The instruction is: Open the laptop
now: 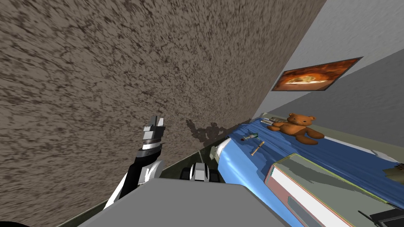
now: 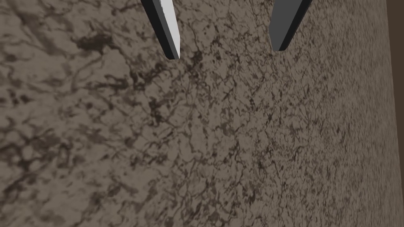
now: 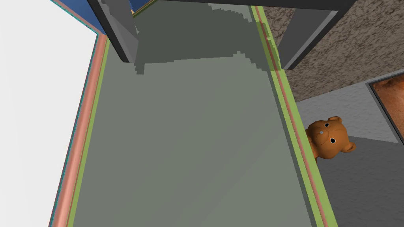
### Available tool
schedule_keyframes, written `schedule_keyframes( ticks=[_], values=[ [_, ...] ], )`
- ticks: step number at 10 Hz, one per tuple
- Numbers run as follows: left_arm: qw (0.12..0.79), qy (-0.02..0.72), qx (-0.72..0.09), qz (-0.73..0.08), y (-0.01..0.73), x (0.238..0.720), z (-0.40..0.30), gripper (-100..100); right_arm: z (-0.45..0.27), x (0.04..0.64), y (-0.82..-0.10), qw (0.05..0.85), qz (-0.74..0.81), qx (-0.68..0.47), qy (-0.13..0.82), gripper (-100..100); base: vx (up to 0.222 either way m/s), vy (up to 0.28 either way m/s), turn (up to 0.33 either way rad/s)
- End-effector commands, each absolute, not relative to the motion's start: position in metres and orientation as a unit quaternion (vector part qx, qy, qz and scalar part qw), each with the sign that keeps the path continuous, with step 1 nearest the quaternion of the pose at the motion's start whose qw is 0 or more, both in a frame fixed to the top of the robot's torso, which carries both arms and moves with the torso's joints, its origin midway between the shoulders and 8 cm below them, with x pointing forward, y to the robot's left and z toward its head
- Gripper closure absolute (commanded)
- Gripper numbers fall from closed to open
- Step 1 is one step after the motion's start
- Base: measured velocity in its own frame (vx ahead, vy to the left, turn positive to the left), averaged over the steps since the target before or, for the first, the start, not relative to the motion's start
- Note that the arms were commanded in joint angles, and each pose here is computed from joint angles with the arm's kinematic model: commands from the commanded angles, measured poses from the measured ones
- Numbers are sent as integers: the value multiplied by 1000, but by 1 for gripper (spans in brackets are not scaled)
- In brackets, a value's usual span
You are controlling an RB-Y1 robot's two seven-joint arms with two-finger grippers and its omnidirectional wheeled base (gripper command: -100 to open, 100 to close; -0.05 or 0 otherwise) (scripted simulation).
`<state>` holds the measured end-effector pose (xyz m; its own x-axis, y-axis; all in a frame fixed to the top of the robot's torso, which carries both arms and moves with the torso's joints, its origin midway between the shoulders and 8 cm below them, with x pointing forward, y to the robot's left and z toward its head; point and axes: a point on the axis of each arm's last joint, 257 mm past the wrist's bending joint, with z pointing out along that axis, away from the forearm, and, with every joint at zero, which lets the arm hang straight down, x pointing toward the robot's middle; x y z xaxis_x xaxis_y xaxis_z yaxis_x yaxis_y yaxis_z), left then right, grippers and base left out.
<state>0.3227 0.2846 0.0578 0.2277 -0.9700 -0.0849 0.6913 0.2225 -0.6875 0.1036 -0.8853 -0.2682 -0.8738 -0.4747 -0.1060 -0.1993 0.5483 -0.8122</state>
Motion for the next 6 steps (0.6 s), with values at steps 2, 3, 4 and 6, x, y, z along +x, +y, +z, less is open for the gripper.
schedule_keyframes(
  ticks=[2, 3, 4, 6],
  values=[
    [737, 261, -266, -564, 285, 323, 58, 0, -252, 79, -902, 125, -452, -196, 861, -100, 19, -3, 35],
    [737, 261, -266, -564, 285, 323, 58, 0, -253, 80, -901, 126, -450, -197, 862, -100, 0, 0, 0],
    [737, 261, -266, -564, 285, 323, 58, 0, -244, 87, -905, 120, -458, -198, 858, -100, -6, -35, -63],
    [737, 262, -266, -564, 285, 323, 58, 0, -239, 102, -903, 120, -461, -206, 855, -100, -16, -52, -41]
  ],
)
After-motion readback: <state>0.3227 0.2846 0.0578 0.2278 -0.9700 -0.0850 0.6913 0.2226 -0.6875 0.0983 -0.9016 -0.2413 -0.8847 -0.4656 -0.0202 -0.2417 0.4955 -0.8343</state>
